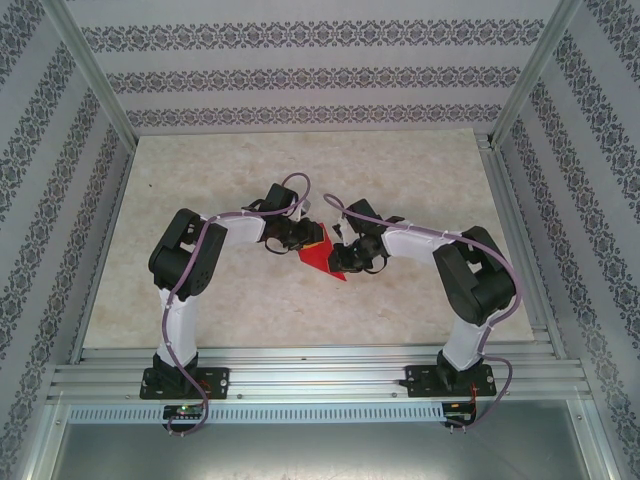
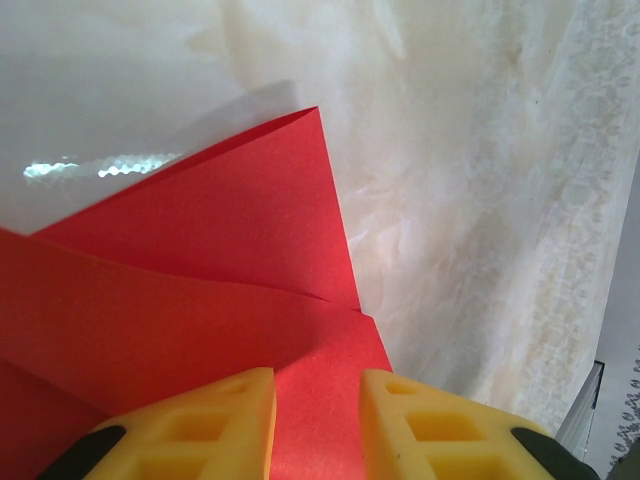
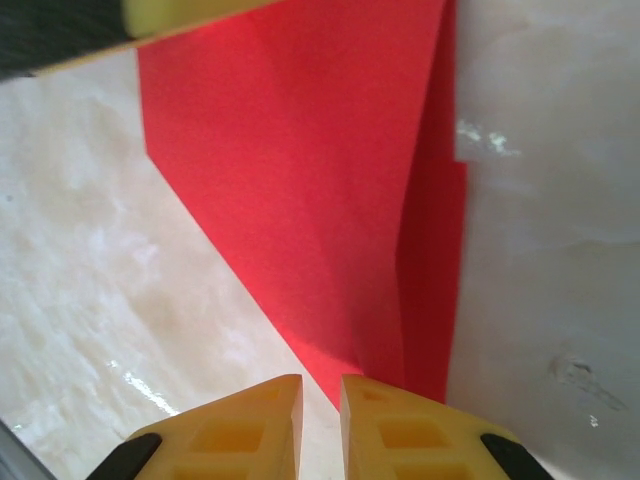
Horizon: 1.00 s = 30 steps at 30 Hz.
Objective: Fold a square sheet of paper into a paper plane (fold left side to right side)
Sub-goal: Fourth fold the wing at the center of the table.
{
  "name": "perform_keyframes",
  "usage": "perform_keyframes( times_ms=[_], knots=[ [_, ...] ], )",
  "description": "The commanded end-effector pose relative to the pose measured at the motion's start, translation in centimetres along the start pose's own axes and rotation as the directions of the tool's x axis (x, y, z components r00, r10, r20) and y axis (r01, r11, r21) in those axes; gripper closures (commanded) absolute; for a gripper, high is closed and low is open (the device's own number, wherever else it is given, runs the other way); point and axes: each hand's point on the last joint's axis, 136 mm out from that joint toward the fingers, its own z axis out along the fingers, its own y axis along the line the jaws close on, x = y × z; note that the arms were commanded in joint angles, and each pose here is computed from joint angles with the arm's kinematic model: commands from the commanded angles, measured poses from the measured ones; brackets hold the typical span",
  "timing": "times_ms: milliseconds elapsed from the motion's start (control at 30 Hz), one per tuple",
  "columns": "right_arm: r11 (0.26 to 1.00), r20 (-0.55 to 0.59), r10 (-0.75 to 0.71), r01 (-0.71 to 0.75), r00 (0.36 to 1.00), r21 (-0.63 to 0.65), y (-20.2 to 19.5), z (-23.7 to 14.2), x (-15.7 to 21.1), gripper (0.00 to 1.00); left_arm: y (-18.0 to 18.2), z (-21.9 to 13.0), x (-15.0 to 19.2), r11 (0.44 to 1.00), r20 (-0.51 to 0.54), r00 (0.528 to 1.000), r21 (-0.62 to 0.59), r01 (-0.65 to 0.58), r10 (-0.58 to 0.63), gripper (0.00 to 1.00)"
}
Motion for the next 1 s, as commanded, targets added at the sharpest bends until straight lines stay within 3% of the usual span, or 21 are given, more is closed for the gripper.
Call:
perform_keyframes(
  times_ms=[0, 667, 967],
  knots=[
    [0.997, -0.01, -0.03, 0.031, 1.0, 0.075, -0.9, -0.1, -0.2, 0.82, 4.8, 2.0, 2.3, 0.989, -0.058, 0.997, -0.141, 0.043, -0.051, 0.7],
    [0.998, -0.055, -0.003, 0.006, 0.998, 0.056, -1.7, 1.3, 1.0, 0.82, 4.9, 2.1, 2.3, 0.988, -0.061, 0.997, -0.147, 0.041, -0.05, 0.7],
    [0.997, -0.077, 0.082, -0.082, 0.994, 0.004, -3.2, 2.1, 2.6, 0.82, 5.4, 1.9, 2.3, 0.986, -0.062, 0.997, -0.163, 0.041, -0.052, 0.7]
  ],
)
